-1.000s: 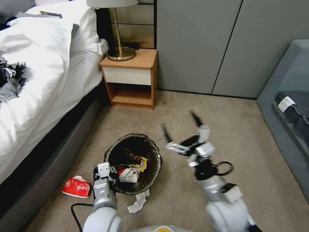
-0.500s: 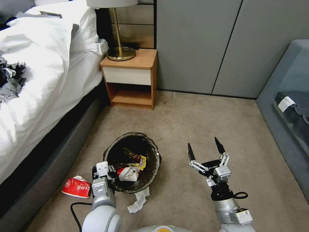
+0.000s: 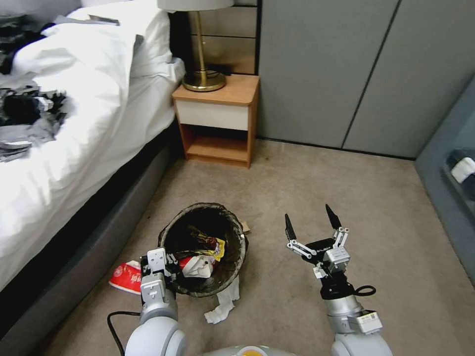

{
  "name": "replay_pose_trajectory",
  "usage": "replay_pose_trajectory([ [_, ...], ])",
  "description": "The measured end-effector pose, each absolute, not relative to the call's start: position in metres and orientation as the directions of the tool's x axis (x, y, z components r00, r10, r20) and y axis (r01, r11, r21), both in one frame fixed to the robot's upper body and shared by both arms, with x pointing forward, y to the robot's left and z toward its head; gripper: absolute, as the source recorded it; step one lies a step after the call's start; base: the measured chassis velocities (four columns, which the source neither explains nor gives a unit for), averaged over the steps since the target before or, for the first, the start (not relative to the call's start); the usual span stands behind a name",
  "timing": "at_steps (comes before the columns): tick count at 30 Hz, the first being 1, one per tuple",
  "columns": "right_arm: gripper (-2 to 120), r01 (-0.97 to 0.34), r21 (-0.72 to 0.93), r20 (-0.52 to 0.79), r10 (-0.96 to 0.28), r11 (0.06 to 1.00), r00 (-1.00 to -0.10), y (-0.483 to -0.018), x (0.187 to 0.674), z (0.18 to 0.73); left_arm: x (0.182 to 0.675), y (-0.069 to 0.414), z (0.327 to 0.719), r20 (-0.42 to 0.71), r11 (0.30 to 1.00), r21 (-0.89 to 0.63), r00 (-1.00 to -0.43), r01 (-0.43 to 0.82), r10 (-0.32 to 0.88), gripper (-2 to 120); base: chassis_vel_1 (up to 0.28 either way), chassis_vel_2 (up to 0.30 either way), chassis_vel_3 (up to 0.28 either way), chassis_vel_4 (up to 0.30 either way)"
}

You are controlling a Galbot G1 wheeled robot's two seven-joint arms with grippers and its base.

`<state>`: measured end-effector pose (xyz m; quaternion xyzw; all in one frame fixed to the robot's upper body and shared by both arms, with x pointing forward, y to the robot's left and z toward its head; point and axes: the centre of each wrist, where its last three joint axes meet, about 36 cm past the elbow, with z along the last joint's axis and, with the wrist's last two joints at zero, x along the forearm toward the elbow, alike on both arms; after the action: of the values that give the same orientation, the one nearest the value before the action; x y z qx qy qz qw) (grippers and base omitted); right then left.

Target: Pick up the trash bin, then pick up the garbage from the floor and place it into the trash bin.

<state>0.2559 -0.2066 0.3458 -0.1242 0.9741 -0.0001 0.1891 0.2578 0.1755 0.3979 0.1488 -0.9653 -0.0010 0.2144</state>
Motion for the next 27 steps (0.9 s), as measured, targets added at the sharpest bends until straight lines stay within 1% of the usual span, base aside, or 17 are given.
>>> replay_pose_trajectory([
  [7, 100, -0.242, -0.045, -0.365, -0.241, 0.969, -0.899, -0.207, 0.251, 0.344, 0.258, 0.175, 0.398, 0.413, 0.956, 0.065, -0.865, -0.286, -0.286, 0, 0.104, 0.088, 0.097, 0.098],
  [19, 100, -0.238, -0.065, -0.372, -0.245, 0.969, -0.896, -0.215, 0.256, 0.349, 0.257, 0.174, 0.398, 0.403, 0.956, 0.066, -0.869, -0.286, -0.288, 0, 0.121, 0.125, 0.133, 0.126],
  [23, 100, -0.249, -0.065, -0.346, -0.256, 0.966, -0.903, -0.217, 0.258, 0.349, 0.256, 0.173, 0.397, 0.402, 0.956, 0.065, -0.87, -0.286, -0.287, 0, 0.076, 0.073, 0.093, 0.059],
  [26, 100, -0.272, -0.051, -0.281, -0.275, 0.961, -0.919, -0.216, 0.259, 0.343, 0.257, 0.173, 0.398, 0.4, 0.956, 0.065, -0.871, -0.285, -0.287, 0, 0.0, 0.0, 0.0, 0.0],
  [27, 100, -0.272, -0.051, -0.281, -0.275, 0.961, -0.919, -0.216, 0.259, 0.343, 0.257, 0.173, 0.398, 0.4, 0.956, 0.065, -0.871, -0.285, -0.287, 0, 0.0, 0.0, 0.0, 0.0],
])
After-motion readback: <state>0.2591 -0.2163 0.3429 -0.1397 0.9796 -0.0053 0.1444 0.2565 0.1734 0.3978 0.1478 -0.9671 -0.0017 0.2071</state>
